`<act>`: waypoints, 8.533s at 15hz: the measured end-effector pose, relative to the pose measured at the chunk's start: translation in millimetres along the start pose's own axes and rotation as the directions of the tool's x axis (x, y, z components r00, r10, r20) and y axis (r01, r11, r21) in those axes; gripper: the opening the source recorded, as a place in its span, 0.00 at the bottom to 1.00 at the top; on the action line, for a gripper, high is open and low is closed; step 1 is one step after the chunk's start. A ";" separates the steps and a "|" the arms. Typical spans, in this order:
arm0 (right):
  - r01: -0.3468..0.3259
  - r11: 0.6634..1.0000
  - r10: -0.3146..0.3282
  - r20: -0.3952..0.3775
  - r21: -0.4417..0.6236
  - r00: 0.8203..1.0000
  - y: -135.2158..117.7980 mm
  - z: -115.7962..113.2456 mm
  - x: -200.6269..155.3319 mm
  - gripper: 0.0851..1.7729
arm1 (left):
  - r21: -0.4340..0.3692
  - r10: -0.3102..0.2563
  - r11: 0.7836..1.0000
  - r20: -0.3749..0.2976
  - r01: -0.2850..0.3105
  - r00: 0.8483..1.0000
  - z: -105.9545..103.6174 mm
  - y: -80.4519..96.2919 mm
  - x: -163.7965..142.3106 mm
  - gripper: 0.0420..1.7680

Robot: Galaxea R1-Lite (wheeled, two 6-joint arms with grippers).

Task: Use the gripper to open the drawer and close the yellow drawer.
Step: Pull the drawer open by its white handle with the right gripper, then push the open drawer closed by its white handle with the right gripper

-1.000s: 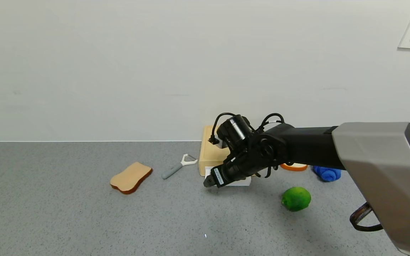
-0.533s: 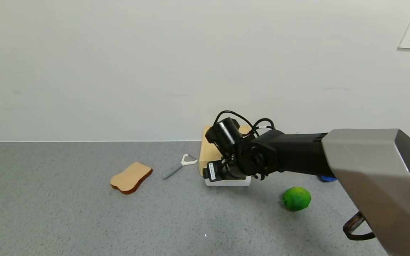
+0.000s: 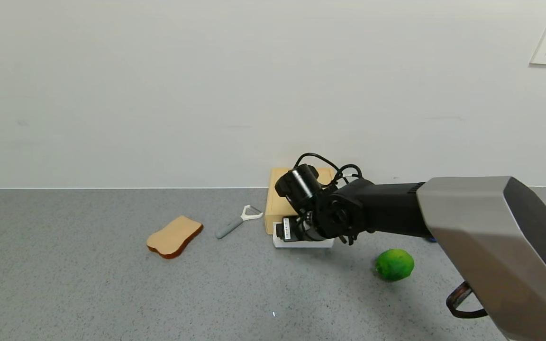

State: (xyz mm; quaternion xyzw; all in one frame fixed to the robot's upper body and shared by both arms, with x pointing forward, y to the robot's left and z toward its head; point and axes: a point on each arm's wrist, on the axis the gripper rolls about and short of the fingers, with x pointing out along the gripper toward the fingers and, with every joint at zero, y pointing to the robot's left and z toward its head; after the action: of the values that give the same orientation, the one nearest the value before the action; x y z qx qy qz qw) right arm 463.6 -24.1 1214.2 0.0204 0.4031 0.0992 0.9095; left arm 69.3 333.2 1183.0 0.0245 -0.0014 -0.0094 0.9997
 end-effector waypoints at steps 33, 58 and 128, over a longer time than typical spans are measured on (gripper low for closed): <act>0.009 1.000 -0.008 -0.215 0.003 0.977 -4.4 -24.5 8.2 0.96 | 0.000 0.000 1.000 0.000 0.000 1.000 0.0 0.0 0.0 0.97; 0.037 0.997 -0.008 -0.428 0.061 0.904 10.0 -52.5 -20.7 0.96 | 0.000 0.000 1.000 0.000 0.000 1.000 0.0 0.0 0.0 0.97; -0.331 0.942 0.329 -0.046 -0.057 0.943 -225.3 -53.2 -288.9 0.96 | 0.000 0.000 1.000 0.000 0.000 1.000 0.0 0.0 0.0 0.97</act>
State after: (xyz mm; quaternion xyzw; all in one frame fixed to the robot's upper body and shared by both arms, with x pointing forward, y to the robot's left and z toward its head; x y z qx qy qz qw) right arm 272.0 -304.0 1362.6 0.0568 0.4066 0.2635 0.8729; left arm 69.3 333.2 1182.9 0.0243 -0.0012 -0.0094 0.9997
